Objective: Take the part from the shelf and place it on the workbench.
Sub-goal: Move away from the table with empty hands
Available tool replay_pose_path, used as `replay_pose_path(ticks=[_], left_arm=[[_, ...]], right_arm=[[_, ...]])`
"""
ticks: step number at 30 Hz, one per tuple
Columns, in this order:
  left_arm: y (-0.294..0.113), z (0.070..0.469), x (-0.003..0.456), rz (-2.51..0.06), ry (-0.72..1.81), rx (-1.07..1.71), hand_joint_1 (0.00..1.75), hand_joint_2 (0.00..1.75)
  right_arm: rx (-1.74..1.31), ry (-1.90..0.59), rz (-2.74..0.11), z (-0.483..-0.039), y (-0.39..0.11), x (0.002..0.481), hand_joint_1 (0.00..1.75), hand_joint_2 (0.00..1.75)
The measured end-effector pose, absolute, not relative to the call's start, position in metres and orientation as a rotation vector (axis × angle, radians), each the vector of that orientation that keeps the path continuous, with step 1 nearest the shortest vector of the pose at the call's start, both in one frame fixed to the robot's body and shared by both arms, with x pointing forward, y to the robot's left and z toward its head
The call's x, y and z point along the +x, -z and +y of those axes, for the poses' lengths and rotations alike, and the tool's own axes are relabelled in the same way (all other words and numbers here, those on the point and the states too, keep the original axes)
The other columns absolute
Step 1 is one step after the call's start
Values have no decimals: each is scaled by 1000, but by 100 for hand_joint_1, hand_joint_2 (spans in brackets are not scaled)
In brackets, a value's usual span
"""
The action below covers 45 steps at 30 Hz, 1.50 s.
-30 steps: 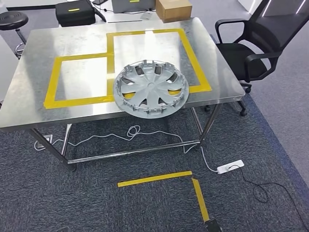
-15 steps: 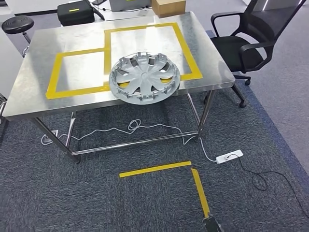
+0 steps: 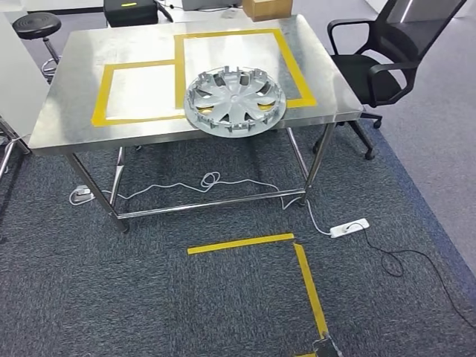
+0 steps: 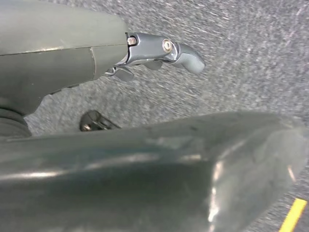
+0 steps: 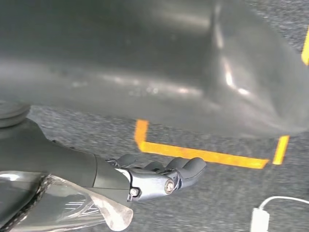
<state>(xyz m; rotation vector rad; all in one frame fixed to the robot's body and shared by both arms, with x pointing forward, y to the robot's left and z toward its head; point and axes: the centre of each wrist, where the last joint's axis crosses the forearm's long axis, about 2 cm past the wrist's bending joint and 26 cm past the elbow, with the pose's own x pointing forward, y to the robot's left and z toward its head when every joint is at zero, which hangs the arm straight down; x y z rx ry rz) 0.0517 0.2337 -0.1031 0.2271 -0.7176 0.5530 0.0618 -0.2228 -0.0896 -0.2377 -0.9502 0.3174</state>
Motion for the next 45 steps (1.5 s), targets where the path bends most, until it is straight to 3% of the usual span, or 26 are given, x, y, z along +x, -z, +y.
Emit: replay_pose_path(ticks=[45], left_arm=[[101,230,64,-802,-549,262,0,0]], right_arm=[[-253,-278,-930,-214,91,53,0,0]])
